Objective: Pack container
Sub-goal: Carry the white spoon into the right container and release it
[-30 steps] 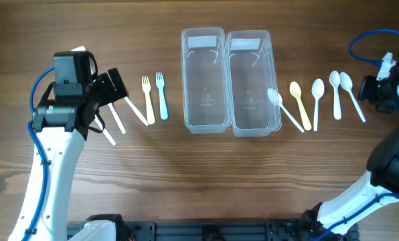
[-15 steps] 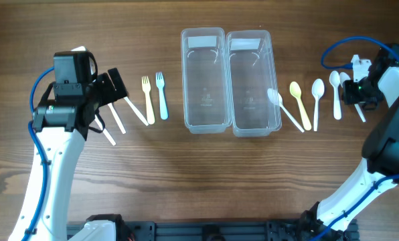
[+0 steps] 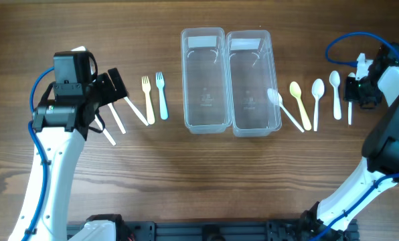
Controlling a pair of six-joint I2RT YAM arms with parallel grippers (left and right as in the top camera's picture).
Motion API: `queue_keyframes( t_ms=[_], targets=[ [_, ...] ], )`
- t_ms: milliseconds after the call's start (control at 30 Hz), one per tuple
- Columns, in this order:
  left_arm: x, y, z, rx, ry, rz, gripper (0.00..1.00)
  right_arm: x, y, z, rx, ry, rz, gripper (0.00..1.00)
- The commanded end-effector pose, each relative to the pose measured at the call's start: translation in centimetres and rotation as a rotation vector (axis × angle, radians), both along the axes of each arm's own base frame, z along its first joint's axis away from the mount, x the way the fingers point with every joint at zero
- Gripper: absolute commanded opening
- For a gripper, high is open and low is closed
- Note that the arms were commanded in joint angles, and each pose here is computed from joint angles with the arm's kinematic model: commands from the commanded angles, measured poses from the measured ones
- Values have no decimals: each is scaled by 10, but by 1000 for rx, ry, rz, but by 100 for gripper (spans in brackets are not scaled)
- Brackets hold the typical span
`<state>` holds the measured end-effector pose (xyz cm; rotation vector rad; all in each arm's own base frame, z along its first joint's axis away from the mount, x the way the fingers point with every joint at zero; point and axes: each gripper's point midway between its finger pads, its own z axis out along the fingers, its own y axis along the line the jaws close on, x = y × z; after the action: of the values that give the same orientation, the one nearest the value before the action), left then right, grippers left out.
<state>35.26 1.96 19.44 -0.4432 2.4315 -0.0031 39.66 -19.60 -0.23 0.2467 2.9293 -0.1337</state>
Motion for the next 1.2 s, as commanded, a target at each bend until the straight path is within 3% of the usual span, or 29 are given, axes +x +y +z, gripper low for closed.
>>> queue_keyframes(
  t_ms=[0,133,233,333,467,567,733,833,867,900,933,1033,1100,1167],
  targets=[
    [4,2,8,6,-18,-4,100,-2,0,11,8,-7,-107,4],
    [4,2,8,6,-18,-3,100,22,17,125,43,-261,-126,4],
    [4,2,8,6,-18,-4,100,29,81,228,171,-523,-51,4],
    [4,2,8,6,-18,-3,100,26,153,270,283,-606,35,4],
    [4,2,8,6,-18,-4,100,24,255,243,373,-488,148,4],
    [4,2,8,6,-18,-4,100,24,305,166,328,-310,128,4],
    [4,2,8,6,-18,-4,100,31,338,68,306,-123,174,4],
    [4,2,8,6,-18,-3,100,33,338,38,294,-80,179,5],
    [4,2,8,6,-18,-4,100,36,339,45,296,-96,206,12],
    [4,2,8,6,-18,-4,100,41,341,62,299,-135,243,34],
    [4,2,8,6,-18,-4,100,47,342,81,295,-182,278,43],
    [4,2,8,6,-18,-3,100,60,320,174,214,-421,332,57],
    [4,2,8,6,-18,-4,100,61,280,218,105,-534,247,59],
    [4,2,8,6,-18,-4,100,53,191,262,-112,-624,36,60]
  ],
)
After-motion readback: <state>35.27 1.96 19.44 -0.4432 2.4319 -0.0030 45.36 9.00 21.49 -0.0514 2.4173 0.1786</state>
